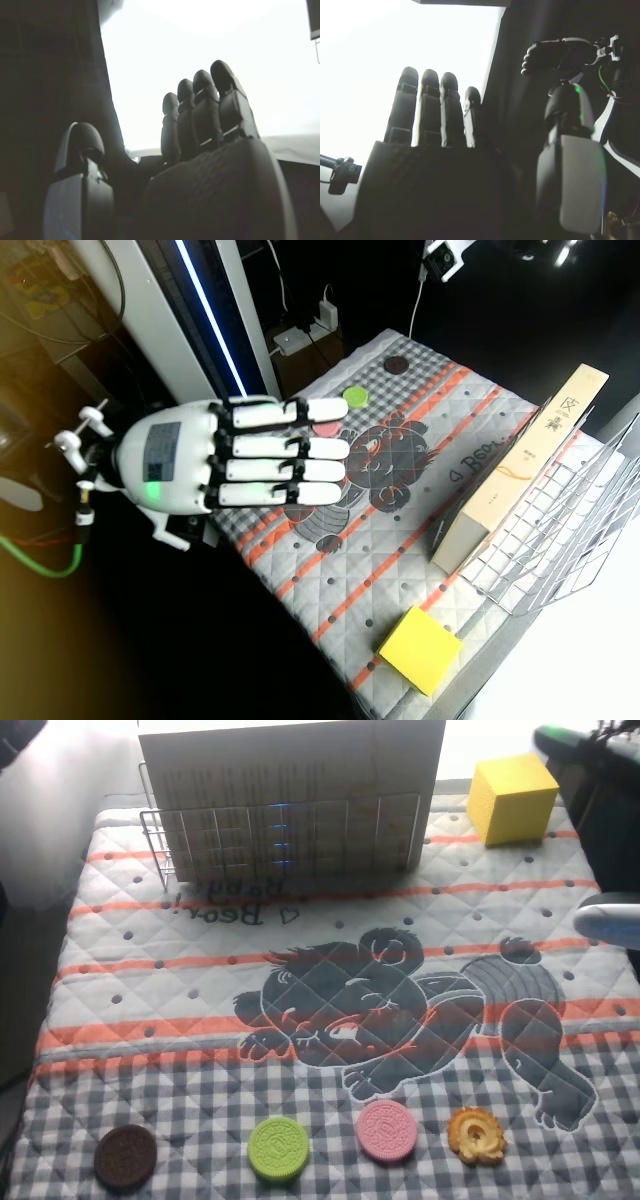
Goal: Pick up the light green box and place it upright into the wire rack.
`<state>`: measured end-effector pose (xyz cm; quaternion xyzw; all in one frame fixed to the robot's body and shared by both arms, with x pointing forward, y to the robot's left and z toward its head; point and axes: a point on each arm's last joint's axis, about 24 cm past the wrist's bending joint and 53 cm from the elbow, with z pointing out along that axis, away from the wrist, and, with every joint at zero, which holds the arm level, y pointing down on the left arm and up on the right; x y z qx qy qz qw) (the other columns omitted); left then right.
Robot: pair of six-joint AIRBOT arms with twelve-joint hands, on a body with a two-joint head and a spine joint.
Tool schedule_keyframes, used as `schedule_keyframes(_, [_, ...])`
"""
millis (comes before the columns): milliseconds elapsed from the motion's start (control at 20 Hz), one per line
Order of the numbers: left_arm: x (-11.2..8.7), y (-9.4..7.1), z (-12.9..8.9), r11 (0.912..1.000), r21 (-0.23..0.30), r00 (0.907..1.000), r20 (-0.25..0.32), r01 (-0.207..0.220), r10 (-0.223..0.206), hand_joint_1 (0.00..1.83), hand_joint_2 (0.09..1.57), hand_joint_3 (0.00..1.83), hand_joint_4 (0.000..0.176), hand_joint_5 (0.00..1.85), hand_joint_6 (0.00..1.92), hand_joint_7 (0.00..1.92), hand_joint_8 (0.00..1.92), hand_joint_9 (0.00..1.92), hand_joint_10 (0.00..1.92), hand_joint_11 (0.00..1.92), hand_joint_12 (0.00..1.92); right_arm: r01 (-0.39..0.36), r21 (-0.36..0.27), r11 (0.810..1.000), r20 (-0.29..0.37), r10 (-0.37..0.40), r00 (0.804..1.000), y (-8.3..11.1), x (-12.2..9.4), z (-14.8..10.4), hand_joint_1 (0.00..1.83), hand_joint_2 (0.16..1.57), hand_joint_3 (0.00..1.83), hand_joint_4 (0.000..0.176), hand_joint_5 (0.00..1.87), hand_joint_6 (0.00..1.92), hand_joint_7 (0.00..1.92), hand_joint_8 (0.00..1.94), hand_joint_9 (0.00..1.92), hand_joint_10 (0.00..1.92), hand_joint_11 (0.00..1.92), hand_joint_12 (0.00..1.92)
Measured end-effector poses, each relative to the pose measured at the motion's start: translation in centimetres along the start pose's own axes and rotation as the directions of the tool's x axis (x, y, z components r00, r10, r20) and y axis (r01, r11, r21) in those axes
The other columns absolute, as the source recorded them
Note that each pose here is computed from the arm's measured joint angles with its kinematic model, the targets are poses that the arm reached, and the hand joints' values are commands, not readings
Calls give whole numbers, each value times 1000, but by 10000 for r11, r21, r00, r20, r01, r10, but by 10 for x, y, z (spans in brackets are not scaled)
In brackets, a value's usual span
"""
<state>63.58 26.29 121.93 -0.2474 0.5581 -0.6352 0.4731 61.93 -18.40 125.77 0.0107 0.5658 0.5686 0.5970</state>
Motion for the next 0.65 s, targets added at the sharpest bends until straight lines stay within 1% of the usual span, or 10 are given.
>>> schedule_keyframes(50, [-6,2,1,10000,-97,9998,195,16,-14,491,1019,8,99,409,3,402,1,319,6,2,1,-33,-113,9999,52,33,10000,3,0,2,506,1109,7,128,22,1,117,1,81,3,6,2])
schedule_keyframes(100, [-10,5,2,9998,-212,9995,322,14,-7,477,1023,8,94,425,8,408,3,345,14,89,39,-35,-209,9998,87,37,10000,5,-1,4,476,1136,6,126,62,6,159,6,107,7,6,2])
schedule_keyframes(150, [-11,8,2,9994,-349,9994,351,20,-8,487,1037,12,85,424,6,395,0,348,13,145,64,-53,-298,9995,82,56,10000,7,0,5,476,1130,1,105,91,4,213,6,173,11,70,28])
schedule_keyframes(200, [-10,10,2,9991,-429,9996,284,1,11,494,1038,9,82,437,10,397,2,356,13,235,104,-40,-368,9993,26,41,10000,9,2,5,525,1085,0,137,140,16,221,4,181,7,75,30])
schedule_keyframes(250, [-8,13,2,9986,-529,9998,205,-18,29,537,1047,10,45,446,10,386,0,343,6,261,116,-21,-477,9989,-84,17,10000,12,6,5,623,1053,0,133,128,7,219,2,194,9,56,22])
schedule_keyframes(300, [-8,14,2,9985,-555,9998,188,-27,37,559,1056,10,25,452,10,391,3,349,7,266,119,2,-645,9979,-92,-8,10000,16,6,6,575,1074,0,79,106,1,226,3,201,9,94,40])
schedule_keyframes(350, [-8,16,2,9979,-638,9998,158,-97,107,534,1053,7,35,452,8,401,6,356,8,265,117,39,-860,9963,-35,-42,10000,22,4,8,564,1079,0,67,101,0,228,3,203,9,103,44])
schedule_keyframes(450, [-15,21,3,9964,-831,9994,260,-187,209,532,1038,0,81,437,0,391,1,305,0,210,92,55,-1260,9920,182,-32,9998,32,-2,11,560,1080,0,65,99,0,228,2,204,7,104,46])
schedule_keyframes(550, [-25,25,4,9958,-901,9982,549,-181,231,531,1032,0,84,419,0,365,2,261,2,151,67,-60,-1692,9856,314,115,9994,42,0,13,560,1080,0,64,99,0,228,2,204,6,104,48])
schedule_keyframes(650, [-29,33,5,9946,-1035,9970,755,-82,161,457,1026,0,67,426,2,386,8,284,10,181,83,-333,-2297,9727,178,384,9991,60,11,12,560,1079,0,64,99,0,229,1,205,5,103,49])
